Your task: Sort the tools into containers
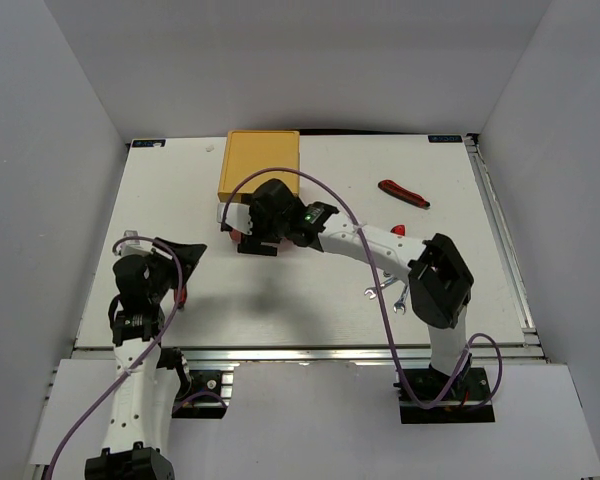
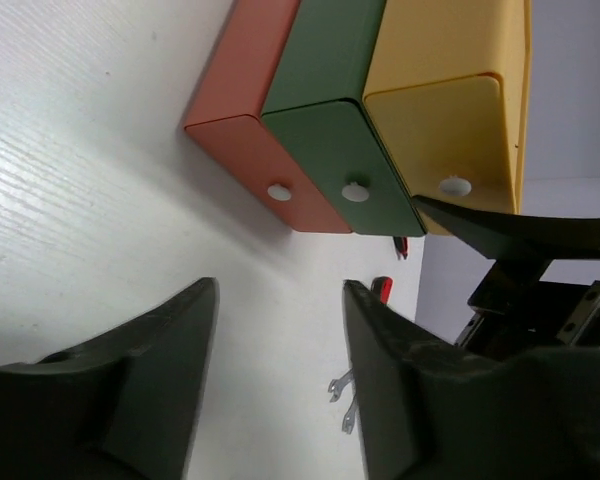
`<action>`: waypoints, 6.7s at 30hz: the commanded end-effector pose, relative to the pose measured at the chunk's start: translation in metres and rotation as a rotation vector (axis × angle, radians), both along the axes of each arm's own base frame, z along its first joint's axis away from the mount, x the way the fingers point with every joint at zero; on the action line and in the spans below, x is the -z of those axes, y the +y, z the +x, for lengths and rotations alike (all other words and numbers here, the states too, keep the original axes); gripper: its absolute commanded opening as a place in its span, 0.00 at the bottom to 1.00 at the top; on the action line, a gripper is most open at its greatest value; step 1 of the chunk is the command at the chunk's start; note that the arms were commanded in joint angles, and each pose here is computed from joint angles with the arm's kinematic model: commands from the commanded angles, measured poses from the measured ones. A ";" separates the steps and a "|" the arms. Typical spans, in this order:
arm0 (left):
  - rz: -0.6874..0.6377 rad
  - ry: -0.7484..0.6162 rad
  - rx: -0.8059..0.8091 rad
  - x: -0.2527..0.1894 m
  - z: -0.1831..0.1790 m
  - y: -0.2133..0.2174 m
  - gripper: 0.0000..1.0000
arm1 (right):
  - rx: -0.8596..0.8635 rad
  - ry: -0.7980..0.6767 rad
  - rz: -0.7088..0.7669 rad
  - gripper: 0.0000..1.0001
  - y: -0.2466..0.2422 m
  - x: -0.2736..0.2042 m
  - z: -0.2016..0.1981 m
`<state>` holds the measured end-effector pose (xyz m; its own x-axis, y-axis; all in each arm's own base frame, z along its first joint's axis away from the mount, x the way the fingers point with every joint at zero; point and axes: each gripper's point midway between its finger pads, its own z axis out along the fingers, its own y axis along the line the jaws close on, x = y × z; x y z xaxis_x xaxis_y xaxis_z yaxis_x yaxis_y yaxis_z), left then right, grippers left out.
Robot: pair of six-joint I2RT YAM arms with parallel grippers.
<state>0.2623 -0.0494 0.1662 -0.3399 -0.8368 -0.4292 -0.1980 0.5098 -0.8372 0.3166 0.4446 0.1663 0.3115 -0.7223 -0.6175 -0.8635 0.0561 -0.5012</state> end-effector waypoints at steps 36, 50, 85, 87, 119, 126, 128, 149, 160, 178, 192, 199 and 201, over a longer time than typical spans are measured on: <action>-0.152 -0.081 0.200 -0.007 0.093 -0.126 0.58 | -0.083 0.411 0.655 0.61 -0.201 -0.184 -0.013; -0.177 -0.076 0.246 0.009 0.116 -0.142 0.56 | -0.045 0.426 0.661 0.61 -0.213 -0.174 -0.010; -0.182 -0.082 0.203 0.024 0.072 -0.122 0.30 | -0.007 0.460 0.628 0.60 -0.224 -0.144 -0.017; -0.174 -0.100 0.209 0.018 0.059 -0.118 0.30 | 0.005 0.470 0.622 0.60 -0.226 -0.137 -0.019; 0.069 -0.032 0.221 -0.004 0.000 -0.086 0.74 | -0.445 0.378 -0.213 0.86 -0.316 0.096 -0.096; 0.212 0.060 0.101 0.006 -0.018 -0.049 0.75 | -0.337 0.348 -0.365 0.81 -0.327 0.130 -0.061; 0.230 0.071 0.093 0.007 -0.019 -0.046 0.75 | -0.337 0.352 -0.389 0.79 -0.326 0.137 -0.058; 0.347 0.088 0.031 -0.008 -0.018 -0.025 0.75 | -0.399 0.405 -0.526 0.20 -0.326 0.177 -0.085; 0.342 0.085 0.024 -0.009 -0.019 -0.024 0.75 | -0.349 0.354 -0.318 0.00 -0.284 0.127 -0.064; 0.354 0.042 -0.011 -0.021 -0.017 -0.017 0.75 | -0.426 0.322 0.255 0.00 -0.109 -0.111 -0.082; 0.290 -0.022 -0.122 -0.036 -0.032 -0.001 0.75 | -0.096 0.368 0.489 0.00 0.023 -0.135 -0.023; 0.283 -0.021 -0.133 -0.034 -0.035 0.001 0.75 | -0.088 0.313 0.383 0.34 0.018 -0.086 -0.011; 0.285 -0.025 -0.133 -0.035 -0.033 0.001 0.75 | -0.100 0.305 0.361 0.56 0.014 -0.085 -0.014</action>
<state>0.2284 -0.0515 0.2004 -0.2346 -0.7167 -0.6567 -0.2461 0.6973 -0.6732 0.2985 0.4568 0.2153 0.0293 -0.4794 -0.8771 -0.9925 0.0905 -0.0827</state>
